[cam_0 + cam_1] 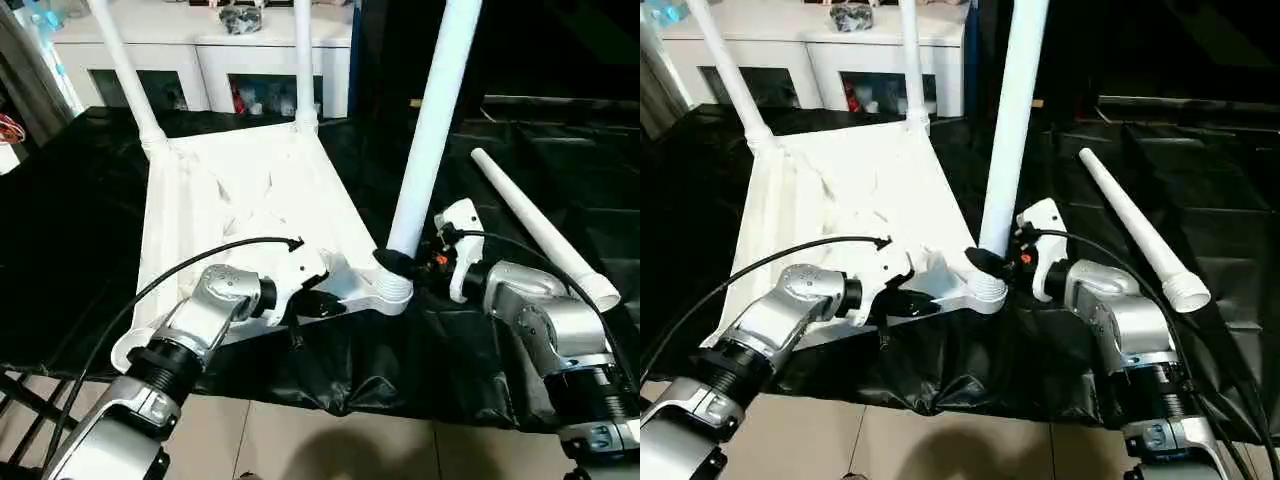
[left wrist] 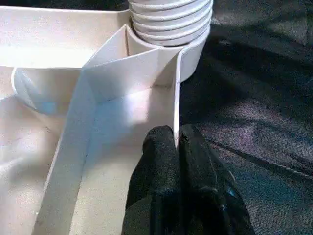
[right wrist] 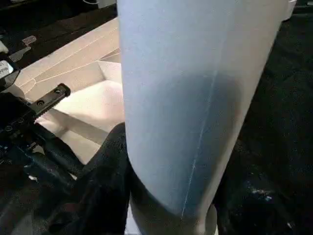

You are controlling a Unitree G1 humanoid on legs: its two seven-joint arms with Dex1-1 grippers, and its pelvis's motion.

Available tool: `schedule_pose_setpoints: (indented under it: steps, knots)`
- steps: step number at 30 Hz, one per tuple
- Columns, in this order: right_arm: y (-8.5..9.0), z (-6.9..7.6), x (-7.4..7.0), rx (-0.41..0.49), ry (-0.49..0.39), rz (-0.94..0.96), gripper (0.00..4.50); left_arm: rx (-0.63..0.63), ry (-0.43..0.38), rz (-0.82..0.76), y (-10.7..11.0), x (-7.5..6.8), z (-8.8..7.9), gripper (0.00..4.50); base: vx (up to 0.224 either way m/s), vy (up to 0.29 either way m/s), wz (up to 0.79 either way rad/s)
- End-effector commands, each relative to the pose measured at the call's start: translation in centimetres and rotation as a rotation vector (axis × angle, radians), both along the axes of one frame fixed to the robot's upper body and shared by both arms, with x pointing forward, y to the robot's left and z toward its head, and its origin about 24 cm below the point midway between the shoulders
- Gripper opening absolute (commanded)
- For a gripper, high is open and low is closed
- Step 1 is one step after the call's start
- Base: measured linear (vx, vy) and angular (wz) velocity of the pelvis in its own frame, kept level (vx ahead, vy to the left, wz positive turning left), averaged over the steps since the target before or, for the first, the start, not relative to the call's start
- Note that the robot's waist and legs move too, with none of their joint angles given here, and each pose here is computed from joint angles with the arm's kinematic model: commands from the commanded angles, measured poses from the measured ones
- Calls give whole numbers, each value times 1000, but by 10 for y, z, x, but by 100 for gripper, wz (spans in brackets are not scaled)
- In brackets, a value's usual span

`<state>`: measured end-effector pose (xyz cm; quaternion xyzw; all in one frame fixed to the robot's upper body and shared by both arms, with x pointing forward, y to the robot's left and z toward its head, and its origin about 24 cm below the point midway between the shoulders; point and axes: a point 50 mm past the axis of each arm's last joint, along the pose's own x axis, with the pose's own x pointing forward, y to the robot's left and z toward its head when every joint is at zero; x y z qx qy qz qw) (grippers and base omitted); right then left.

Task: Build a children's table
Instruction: Insert table leg to table base

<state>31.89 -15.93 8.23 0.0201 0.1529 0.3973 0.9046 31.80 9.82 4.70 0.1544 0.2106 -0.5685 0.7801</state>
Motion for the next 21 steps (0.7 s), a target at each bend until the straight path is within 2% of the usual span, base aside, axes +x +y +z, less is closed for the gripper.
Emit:
schedule_pose_setpoints:
  steps: [1, 11, 21]
  knots:
    - [-3, -7, 0, -12, 25, -16, 188, -18, -25, 12, 2, 5, 7, 0, 0, 0, 0]
    - [-4, -18, 0, 39, 58, -59, 188, -23, -25, 22, 0, 4, 6, 0, 0, 0, 0]
    - [-14, -29, -2, 106, 56, -153, 188, -16, -44, 49, 4, 8, 7, 0, 0, 0, 0]
